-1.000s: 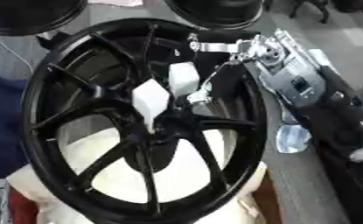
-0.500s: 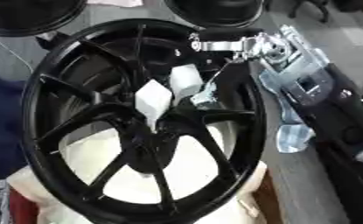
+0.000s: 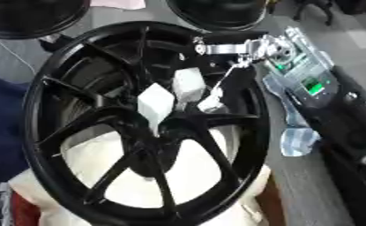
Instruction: Pull the pin out of the wheel hub.
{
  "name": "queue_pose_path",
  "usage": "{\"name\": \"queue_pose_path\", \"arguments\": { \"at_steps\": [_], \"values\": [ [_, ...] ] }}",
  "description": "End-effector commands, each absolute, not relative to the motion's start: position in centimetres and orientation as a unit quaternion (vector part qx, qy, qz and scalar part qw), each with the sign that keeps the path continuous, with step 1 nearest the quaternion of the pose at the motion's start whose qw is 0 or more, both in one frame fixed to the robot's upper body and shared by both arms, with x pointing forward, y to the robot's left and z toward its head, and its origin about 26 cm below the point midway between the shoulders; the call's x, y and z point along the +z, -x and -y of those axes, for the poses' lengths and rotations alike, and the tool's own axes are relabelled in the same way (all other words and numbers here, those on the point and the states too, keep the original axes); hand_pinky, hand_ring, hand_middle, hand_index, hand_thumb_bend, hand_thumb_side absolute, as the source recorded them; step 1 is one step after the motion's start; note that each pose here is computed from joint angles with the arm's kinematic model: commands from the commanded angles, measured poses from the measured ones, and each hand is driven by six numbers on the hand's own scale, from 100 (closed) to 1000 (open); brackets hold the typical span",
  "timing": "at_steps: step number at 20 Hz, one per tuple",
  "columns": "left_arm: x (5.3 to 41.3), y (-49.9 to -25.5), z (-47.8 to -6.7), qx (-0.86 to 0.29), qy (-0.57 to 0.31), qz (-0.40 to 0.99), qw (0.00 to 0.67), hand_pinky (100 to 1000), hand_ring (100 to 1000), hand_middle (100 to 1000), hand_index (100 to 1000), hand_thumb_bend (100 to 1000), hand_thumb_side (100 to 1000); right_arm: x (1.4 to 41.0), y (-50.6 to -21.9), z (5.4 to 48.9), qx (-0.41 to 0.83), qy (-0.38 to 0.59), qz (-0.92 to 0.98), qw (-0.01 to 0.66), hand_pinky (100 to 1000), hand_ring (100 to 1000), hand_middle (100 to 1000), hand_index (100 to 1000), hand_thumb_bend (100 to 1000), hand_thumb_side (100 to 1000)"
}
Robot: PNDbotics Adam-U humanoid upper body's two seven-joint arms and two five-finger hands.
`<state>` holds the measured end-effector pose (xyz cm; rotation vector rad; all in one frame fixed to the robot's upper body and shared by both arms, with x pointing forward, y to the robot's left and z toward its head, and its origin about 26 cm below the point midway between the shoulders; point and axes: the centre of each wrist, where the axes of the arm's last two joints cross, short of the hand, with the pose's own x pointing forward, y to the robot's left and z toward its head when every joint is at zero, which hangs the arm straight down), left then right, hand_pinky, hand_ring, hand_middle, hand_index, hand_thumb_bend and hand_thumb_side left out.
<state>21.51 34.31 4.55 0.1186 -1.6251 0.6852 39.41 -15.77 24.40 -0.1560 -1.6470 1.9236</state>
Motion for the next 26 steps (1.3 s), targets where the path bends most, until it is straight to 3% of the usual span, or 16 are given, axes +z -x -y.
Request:
{"name": "queue_pose_path", "arguments": {
  "at_steps": [1,9,21,26],
  "values": [
    [5.01,-21.65,-34.21,0.291,-0.052,0.717,0.631,791,567,455,672,128,955,25.63,-39.69,16.74,0.72,0.084,0.623,0.294,845,827,572,802,448,356],
    [4.86,-21.76,-34.06,0.288,-0.05,0.715,0.635,792,567,456,672,127,957,25.67,-39.77,16.71,0.714,0.086,0.628,0.296,829,813,544,766,381,358],
    [4.62,-21.88,-34.06,0.285,-0.051,0.712,0.64,793,567,456,672,127,958,25.86,-39.63,16.46,0.704,0.083,0.638,0.303,796,787,499,720,360,395],
    [4.49,-21.91,-34.08,0.286,-0.051,0.71,0.641,795,566,457,672,127,959,25.83,-39.63,16.38,0.697,0.081,0.643,0.308,770,766,449,662,280,392]
  ]
}}
